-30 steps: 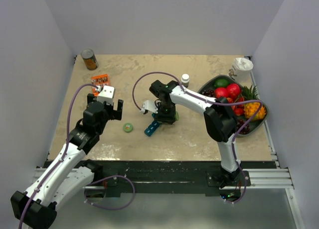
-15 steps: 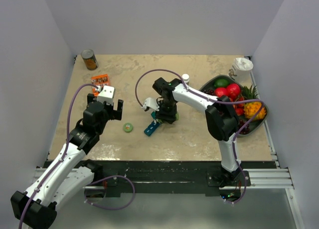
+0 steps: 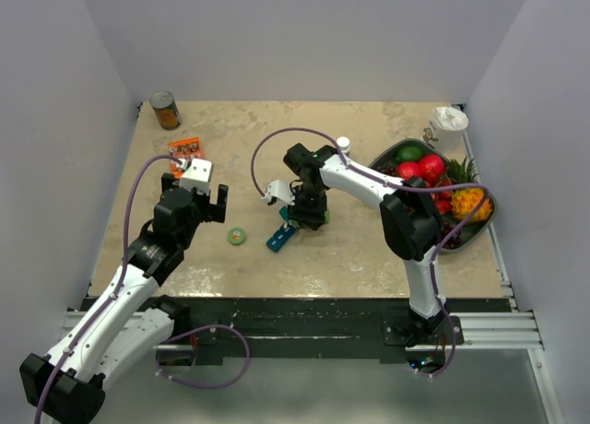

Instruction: Sort the pills into containers

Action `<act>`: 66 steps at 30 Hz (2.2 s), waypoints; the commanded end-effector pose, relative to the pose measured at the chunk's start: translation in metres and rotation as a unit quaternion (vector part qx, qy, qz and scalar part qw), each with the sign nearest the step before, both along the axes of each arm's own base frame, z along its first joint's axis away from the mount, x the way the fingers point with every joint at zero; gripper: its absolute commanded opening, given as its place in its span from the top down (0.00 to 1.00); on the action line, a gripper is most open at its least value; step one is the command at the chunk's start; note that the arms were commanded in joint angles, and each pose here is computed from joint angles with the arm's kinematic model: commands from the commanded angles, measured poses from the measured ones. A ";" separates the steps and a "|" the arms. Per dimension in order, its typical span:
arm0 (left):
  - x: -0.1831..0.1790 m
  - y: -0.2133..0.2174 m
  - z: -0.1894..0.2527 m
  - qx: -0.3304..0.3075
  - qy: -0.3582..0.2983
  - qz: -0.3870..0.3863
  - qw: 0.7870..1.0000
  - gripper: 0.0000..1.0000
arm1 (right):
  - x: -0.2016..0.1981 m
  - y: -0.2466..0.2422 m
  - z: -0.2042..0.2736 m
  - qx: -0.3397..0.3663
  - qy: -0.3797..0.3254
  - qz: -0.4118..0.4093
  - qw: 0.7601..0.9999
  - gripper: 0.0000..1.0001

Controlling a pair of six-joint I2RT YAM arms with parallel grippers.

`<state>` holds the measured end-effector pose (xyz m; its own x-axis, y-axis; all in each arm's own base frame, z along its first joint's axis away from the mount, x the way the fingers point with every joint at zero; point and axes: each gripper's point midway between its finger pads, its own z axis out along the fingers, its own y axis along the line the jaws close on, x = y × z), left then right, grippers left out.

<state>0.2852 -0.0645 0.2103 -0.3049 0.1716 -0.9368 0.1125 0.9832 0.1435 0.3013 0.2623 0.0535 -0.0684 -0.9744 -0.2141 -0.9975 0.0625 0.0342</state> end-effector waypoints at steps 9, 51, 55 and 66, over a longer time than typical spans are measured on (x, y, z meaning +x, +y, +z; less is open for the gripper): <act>0.004 -0.001 0.007 -0.012 -0.014 0.003 1.000 0.00 | -0.001 0.003 0.025 0.050 -0.012 0.005 0.999 0.98; 0.005 -0.004 0.005 -0.011 -0.010 -0.005 1.000 0.00 | -0.004 0.002 0.031 0.124 0.011 0.003 0.992 0.98; 0.005 -0.005 0.003 -0.013 -0.008 -0.009 1.000 0.00 | -0.006 0.004 0.034 0.140 0.018 0.005 0.990 0.98; 0.005 -0.024 0.002 -0.030 -0.005 -0.058 0.998 0.04 | -0.015 0.014 0.066 0.226 0.035 0.018 0.973 0.98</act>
